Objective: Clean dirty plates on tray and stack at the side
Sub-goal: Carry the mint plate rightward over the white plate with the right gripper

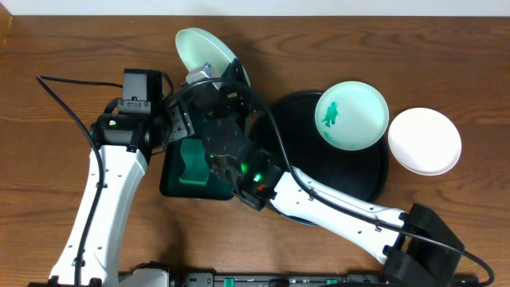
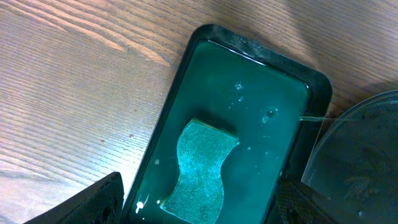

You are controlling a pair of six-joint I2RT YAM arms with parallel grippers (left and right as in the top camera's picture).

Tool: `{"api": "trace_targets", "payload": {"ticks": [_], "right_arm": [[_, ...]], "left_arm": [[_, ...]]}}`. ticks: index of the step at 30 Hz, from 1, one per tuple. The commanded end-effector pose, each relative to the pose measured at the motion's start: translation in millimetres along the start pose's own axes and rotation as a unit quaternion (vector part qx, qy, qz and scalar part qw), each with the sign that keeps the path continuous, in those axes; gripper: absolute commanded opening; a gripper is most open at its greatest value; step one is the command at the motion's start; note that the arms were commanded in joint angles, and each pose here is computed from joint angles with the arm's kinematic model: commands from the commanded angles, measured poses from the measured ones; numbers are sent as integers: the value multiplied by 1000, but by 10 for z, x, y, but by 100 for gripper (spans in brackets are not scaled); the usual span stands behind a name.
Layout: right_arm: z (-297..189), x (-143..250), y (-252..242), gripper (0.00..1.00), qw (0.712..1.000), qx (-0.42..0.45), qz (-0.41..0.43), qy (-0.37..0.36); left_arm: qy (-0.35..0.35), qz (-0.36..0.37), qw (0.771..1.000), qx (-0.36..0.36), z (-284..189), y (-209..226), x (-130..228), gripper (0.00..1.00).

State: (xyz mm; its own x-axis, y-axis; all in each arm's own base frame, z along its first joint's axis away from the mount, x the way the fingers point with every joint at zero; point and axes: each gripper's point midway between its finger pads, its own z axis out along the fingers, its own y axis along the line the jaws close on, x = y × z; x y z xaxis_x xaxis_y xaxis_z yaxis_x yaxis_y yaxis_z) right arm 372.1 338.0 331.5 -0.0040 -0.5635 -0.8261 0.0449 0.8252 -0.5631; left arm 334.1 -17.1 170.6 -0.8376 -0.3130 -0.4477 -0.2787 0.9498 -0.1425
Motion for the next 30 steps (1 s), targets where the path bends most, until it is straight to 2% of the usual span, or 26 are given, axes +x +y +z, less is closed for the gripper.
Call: {"api": "trace_targets", "payload": {"ticks": [1, 6, 13, 17, 24, 30], "right_arm": [[-18, -48, -89, 1, 1000, 15, 24, 5], [-22, 112, 15, 1, 999, 2, 45, 30], [-113, 691, 407, 1, 986, -75, 90, 118], [-122, 826, 489, 1, 978, -97, 119, 143], [-58, 809, 372, 1, 976, -82, 142, 143], [71, 713, -25, 1, 966, -51, 211, 138]], "left_arm": [[-12, -2, 1000, -1, -63, -4, -78, 79], [-12, -2, 1000, -1, -61, -4, -77, 79], [-12, -2, 1000, -1, -61, -4, -77, 79], [-12, -2, 1000, -1, -61, -4, -77, 79], [-12, -2, 1000, -1, -63, -4, -78, 79], [-12, -2, 1000, -1, -61, -4, -77, 79]]}}
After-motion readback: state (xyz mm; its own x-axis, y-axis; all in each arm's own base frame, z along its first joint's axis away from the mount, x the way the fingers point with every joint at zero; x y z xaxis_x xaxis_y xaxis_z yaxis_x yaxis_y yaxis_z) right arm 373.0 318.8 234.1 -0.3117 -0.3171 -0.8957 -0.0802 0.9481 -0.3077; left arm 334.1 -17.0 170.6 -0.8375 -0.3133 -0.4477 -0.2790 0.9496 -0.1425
